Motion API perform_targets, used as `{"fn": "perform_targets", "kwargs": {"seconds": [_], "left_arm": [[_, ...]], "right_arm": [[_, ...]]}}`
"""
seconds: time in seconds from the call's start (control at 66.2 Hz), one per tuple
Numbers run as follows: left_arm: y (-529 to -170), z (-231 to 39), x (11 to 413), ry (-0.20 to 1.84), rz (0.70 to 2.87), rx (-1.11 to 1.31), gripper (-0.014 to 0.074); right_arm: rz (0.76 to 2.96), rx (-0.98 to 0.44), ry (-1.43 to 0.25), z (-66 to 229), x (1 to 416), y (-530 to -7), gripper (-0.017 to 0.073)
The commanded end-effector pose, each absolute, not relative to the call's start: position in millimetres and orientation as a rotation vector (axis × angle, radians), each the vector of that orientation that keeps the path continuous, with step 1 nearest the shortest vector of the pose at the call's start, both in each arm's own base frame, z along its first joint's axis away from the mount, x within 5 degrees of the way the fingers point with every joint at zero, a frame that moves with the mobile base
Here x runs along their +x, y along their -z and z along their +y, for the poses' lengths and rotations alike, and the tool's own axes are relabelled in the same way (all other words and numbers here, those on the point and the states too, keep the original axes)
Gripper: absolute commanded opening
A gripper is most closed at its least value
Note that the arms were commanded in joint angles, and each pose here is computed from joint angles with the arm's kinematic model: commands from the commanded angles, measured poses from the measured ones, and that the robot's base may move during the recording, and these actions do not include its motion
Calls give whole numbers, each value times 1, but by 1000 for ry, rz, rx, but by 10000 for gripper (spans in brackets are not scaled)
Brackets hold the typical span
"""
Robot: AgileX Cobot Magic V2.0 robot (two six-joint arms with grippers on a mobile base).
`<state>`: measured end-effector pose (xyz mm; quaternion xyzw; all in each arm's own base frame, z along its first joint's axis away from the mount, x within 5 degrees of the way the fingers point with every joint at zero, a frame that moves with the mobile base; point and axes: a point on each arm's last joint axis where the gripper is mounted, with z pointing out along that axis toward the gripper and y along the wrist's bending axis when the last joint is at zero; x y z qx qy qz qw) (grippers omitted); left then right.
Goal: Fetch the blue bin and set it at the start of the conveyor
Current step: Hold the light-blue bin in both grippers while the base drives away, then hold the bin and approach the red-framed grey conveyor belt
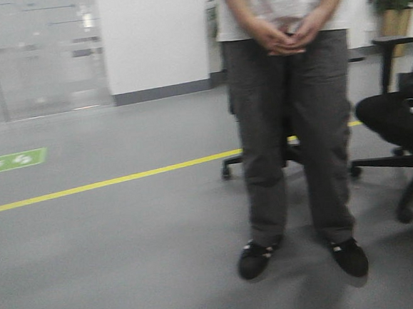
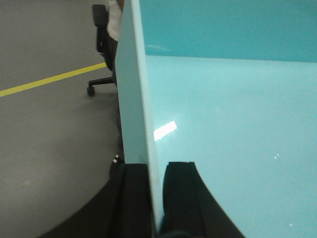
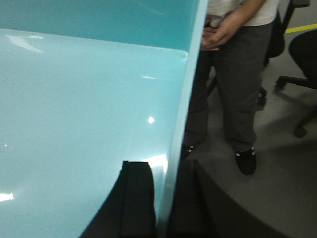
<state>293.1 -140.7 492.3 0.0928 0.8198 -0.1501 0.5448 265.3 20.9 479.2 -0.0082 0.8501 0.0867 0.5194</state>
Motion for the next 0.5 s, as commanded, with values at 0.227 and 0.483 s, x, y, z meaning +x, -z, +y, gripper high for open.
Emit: {"fn": "perform_targets", "kwargs": {"seconds": [0.227,0.483], "left_arm": [[-506,-140,288,385,1854,224,-111],[-506,-140,288,383,1854,224,-111]], "right_arm": [[1988,-37,-191,20,262,-487,-151],[1988,-37,-191,20,262,-487,-151]]}}
